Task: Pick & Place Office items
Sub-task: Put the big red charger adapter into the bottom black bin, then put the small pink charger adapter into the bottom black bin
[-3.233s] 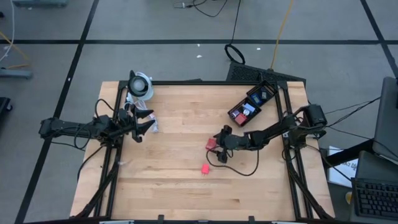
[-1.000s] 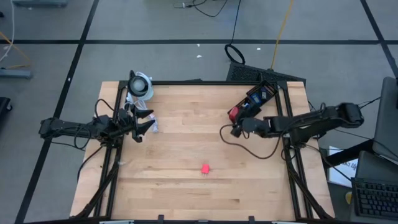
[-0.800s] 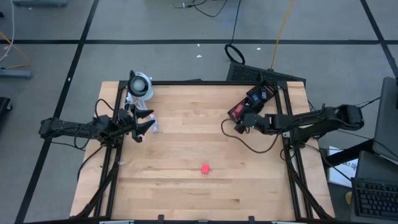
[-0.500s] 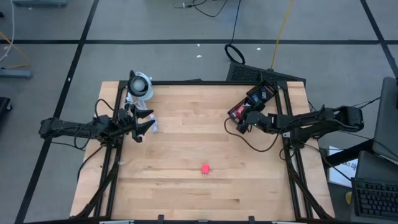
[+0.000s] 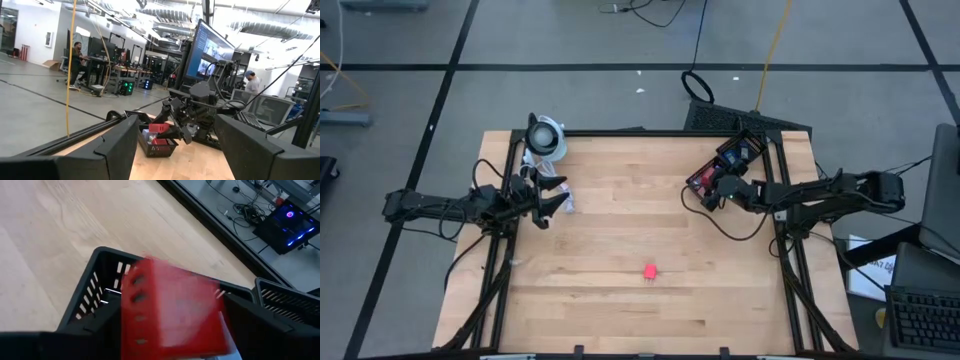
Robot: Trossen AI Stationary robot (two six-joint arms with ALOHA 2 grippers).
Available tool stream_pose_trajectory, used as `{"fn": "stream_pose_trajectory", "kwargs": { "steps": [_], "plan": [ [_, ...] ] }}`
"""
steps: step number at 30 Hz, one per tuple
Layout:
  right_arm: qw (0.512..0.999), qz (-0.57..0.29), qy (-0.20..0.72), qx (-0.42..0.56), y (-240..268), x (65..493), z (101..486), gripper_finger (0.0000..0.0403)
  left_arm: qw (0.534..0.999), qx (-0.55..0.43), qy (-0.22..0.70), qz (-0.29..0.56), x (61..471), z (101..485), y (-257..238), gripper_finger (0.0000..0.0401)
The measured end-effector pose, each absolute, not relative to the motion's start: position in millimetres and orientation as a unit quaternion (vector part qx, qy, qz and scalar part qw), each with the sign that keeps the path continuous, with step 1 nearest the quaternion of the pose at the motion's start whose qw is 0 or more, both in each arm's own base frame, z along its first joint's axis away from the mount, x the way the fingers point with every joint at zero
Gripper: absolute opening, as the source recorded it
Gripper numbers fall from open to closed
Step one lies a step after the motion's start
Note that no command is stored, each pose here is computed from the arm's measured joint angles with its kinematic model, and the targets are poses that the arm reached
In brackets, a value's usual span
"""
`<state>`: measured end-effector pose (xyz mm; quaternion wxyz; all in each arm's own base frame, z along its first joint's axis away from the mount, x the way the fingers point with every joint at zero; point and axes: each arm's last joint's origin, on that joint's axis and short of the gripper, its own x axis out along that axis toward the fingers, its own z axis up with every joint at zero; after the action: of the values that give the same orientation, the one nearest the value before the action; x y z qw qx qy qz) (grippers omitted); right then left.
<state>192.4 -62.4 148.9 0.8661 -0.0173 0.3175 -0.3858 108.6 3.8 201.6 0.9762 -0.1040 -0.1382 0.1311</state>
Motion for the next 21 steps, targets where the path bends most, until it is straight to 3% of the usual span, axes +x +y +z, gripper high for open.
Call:
{"fn": "stream_pose_trajectory", "kwargs": {
  "steps": [15,21],
  "plan": [
    [0.887,-0.392,0.244,0.021,-62.6,200.0,158.8,0.0298,0.976,-0.104,-0.138,0.131,108.5,201.6,3.8,0.0267],
    [0.943,-0.263,0.157,0.127,-56.8,212.2,171.8,0.0299,0.976,-0.104,-0.138,0.131,108.5,201.6,3.8,0.0267]
  ]
}}
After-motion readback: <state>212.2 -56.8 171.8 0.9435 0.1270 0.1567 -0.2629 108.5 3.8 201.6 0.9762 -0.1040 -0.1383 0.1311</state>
